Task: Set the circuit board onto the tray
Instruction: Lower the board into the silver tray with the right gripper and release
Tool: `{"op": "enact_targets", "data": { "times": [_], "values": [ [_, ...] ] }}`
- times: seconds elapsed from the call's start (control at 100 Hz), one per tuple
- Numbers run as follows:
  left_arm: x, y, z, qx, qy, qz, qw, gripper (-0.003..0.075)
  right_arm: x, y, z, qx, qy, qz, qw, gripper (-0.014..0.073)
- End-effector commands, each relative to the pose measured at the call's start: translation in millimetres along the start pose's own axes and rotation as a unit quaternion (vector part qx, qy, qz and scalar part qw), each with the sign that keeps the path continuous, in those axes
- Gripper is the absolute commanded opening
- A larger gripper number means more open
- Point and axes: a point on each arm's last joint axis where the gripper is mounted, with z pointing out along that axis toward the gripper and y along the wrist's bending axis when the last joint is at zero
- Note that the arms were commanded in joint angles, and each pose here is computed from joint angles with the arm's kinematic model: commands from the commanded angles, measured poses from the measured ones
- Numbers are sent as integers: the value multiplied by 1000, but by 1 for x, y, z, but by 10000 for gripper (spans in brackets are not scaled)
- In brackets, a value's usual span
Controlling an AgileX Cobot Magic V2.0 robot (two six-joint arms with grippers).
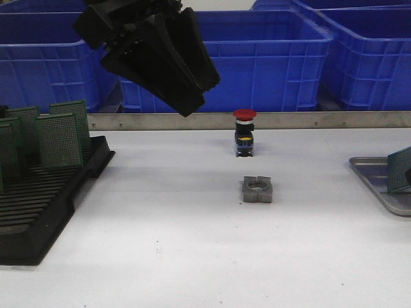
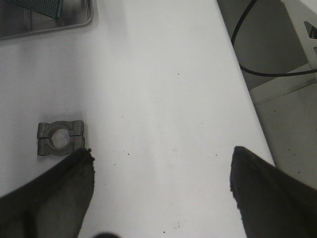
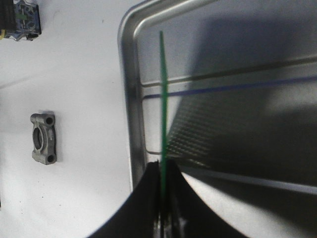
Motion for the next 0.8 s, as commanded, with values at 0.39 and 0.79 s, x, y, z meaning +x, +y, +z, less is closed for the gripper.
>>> {"op": "enact_targets", "data": {
  "times": [0.39,0.79],
  "values": [
    [-21,-6,-24,-22,-39,14,999,534,-10,17,-16,-16,-28,-14,999,512],
    [-21,-6,-24,-22,-39,14,999,534,-11,21,-23,6,-40,-31,999,512]
  ]
}}
